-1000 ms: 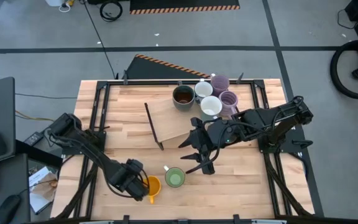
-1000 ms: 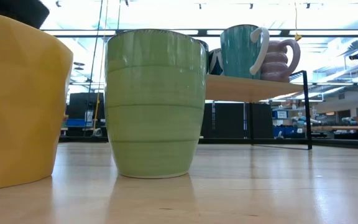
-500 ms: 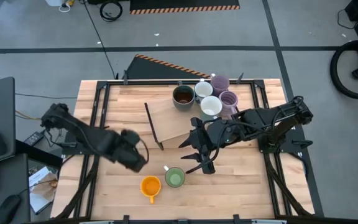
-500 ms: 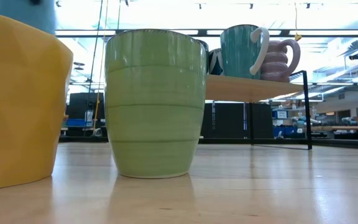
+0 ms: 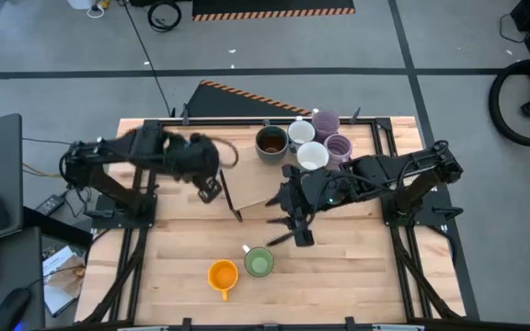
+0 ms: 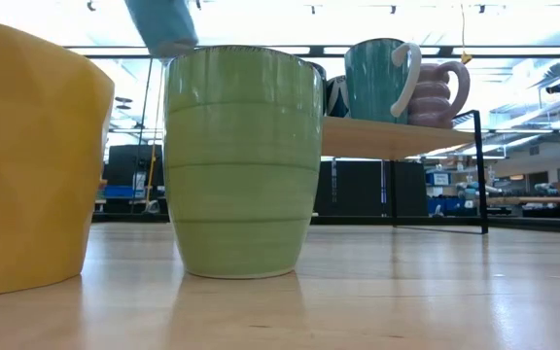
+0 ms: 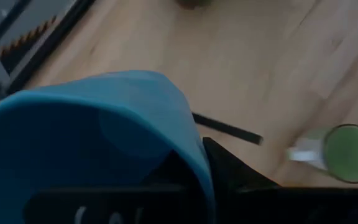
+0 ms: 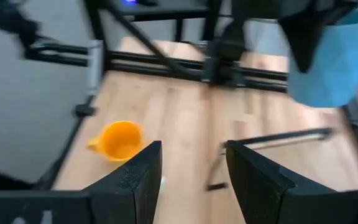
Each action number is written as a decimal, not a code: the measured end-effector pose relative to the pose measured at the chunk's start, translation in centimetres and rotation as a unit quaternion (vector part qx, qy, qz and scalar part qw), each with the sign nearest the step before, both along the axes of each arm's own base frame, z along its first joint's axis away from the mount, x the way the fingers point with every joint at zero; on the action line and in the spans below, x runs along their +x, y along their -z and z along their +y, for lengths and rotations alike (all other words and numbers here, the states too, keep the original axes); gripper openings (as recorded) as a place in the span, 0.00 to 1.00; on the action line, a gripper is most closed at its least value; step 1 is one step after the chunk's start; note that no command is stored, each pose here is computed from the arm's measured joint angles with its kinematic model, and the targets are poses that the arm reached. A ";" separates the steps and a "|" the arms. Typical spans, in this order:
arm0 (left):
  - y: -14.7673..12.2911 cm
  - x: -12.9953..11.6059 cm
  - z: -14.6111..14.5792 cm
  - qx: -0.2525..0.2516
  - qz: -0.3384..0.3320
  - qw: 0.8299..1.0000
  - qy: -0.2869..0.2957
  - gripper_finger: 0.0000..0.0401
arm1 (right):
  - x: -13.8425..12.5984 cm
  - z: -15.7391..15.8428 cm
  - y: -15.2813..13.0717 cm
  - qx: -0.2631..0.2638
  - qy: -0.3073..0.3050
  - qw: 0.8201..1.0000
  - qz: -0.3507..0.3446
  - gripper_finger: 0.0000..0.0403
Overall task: Place coffee mugs
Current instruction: Put the blue mug on the shelf
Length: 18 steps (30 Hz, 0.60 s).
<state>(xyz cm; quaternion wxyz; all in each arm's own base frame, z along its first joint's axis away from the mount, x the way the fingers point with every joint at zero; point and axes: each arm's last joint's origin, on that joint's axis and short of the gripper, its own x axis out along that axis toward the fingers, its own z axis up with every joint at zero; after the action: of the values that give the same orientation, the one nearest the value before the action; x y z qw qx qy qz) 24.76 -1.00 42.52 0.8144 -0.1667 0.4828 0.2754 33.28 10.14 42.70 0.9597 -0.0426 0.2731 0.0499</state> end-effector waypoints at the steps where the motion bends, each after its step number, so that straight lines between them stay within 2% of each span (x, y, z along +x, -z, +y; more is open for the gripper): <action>1: -0.1 0.1 0.7 0.005 0.003 1.000 0.014 0.06 | 0.1 -0.4 0.0 -0.006 0.015 1.000 -0.002 0.46; 4: -0.1 0.5 3.1 -0.001 0.009 0.998 0.058 0.06 | 0.5 -1.9 0.0 -0.013 0.062 0.998 -0.006 0.46; 11: 1.3 2.4 7.9 -0.032 0.016 0.991 0.129 0.06 | 1.0 -5.1 -0.1 0.023 0.153 0.988 -0.013 0.46; 18: 4.6 5.5 9.8 -0.081 0.057 0.980 0.170 0.06 | 1.2 -6.2 -0.1 0.060 0.197 0.978 -0.017 0.46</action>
<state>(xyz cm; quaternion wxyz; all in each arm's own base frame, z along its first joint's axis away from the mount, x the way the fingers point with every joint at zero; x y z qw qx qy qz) 30.24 8.78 37.96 0.8044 -0.1321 0.5702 0.1016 34.44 3.95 42.82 0.9560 0.0687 0.2564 -0.1246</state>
